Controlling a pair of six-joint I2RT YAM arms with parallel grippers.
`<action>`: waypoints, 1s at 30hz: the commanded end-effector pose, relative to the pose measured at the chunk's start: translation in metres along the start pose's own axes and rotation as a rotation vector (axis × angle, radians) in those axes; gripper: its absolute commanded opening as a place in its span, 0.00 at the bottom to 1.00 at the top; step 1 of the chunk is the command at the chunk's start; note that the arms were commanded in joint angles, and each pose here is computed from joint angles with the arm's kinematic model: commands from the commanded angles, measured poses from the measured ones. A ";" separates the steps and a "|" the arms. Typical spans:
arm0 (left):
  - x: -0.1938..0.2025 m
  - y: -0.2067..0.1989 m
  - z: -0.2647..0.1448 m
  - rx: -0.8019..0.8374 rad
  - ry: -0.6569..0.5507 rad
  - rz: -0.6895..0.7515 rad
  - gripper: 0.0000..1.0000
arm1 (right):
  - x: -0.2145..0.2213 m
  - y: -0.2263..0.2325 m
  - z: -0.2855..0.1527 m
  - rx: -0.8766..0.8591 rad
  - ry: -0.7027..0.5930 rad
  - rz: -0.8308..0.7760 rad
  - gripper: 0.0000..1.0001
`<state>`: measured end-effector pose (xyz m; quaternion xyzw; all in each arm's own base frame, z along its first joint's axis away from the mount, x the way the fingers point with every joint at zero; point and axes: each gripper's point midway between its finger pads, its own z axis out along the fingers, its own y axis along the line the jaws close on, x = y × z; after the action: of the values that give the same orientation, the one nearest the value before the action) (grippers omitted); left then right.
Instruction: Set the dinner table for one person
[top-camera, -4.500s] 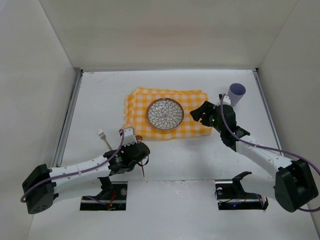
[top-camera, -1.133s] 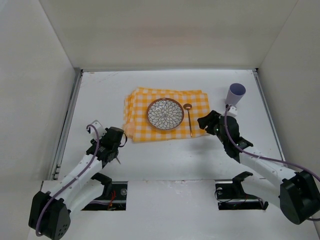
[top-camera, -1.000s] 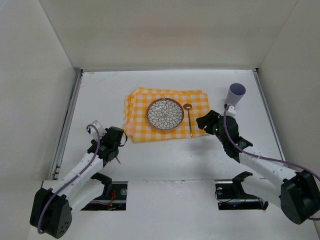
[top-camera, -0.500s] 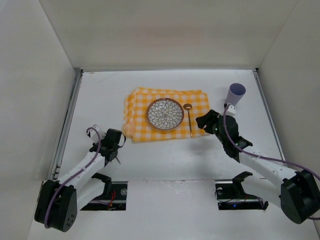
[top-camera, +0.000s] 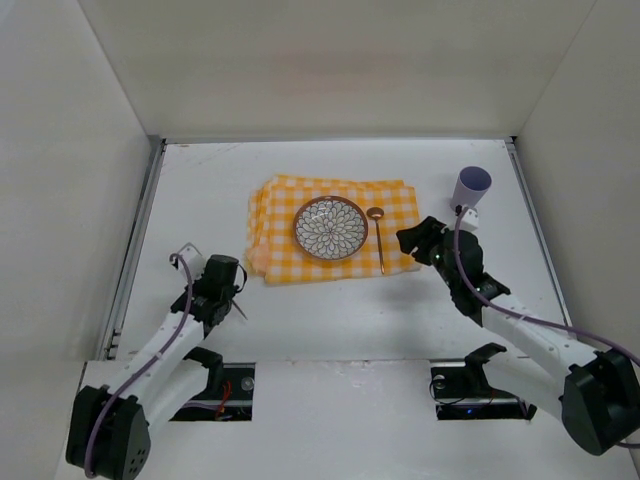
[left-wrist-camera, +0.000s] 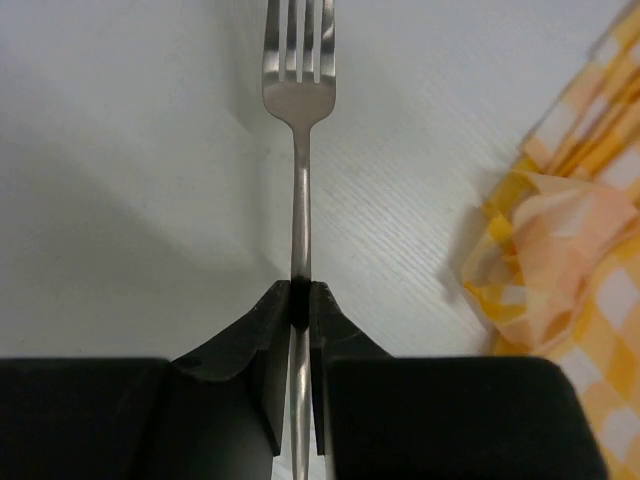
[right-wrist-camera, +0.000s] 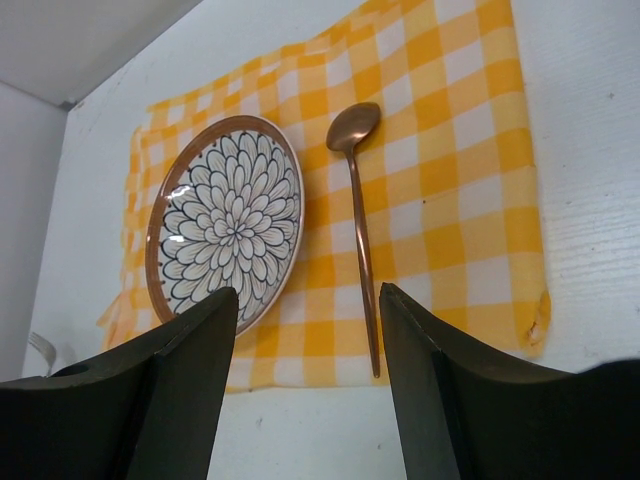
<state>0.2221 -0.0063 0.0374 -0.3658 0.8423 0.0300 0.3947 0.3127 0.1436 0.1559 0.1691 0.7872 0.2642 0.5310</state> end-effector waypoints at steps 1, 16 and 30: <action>-0.037 -0.032 -0.027 0.099 -0.093 0.033 0.03 | -0.012 0.010 0.004 -0.030 -0.037 -0.001 0.65; -0.025 -0.233 -0.040 0.432 -0.078 0.657 0.05 | -0.005 0.008 0.010 -0.019 -0.020 -0.008 0.64; -0.007 -0.234 0.023 0.319 0.002 0.706 0.05 | -0.006 0.008 0.010 -0.020 -0.021 -0.008 0.64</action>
<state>0.3755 -0.1555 0.0665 0.0074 0.9192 0.0480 0.3908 0.3146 0.1447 0.1371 0.1692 0.8038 0.2502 0.5125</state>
